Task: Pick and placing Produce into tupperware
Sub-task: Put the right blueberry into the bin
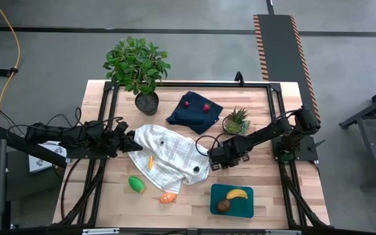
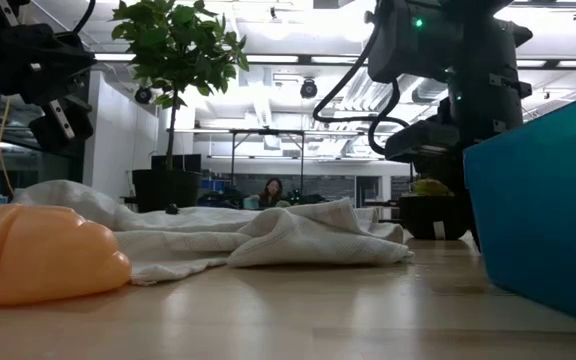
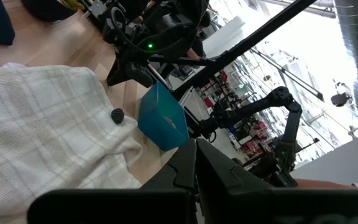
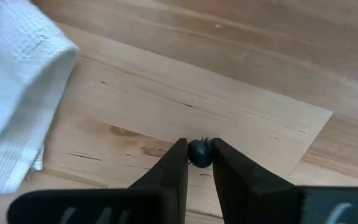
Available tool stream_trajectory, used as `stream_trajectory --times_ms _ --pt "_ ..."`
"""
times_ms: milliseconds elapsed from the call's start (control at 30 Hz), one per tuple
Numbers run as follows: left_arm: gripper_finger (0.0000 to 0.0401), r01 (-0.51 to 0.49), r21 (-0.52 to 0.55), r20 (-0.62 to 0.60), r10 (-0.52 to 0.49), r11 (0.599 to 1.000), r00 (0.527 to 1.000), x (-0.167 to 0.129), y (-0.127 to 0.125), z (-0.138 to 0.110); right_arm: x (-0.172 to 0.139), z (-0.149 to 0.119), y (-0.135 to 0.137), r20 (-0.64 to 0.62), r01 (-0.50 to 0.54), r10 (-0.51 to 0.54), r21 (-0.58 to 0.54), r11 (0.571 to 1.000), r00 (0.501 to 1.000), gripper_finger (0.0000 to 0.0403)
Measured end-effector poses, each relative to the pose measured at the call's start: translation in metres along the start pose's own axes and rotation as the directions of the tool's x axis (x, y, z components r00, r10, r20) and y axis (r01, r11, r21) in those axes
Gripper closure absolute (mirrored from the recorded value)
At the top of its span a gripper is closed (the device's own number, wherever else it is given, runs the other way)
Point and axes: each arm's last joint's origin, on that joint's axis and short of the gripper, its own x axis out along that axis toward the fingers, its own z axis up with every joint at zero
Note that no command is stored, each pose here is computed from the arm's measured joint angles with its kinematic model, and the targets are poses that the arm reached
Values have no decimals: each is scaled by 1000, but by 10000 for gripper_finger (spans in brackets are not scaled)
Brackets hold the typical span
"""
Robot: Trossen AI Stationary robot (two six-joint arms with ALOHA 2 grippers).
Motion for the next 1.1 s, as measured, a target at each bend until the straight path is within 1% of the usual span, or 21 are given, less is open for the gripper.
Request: stream_trajectory --times_ms 500,667,900,1100 --pt "400 0 0 0 0 1000 1000 0 0 0 -23 0 20 34 -44 46 -43 998 998 354" --pt "400 0 0 0 0 1000 1000 0 0 0 -34 0 30 39 -83 86 -83 993 996 354" --pt "400 0 0 0 0 1000 1000 0 0 0 -57 -2 45 57 -127 137 -147 981 989 354" --pt "400 0 0 0 0 1000 1000 0 0 0 -78 -3 49 64 -91 105 -189 978 992 354"
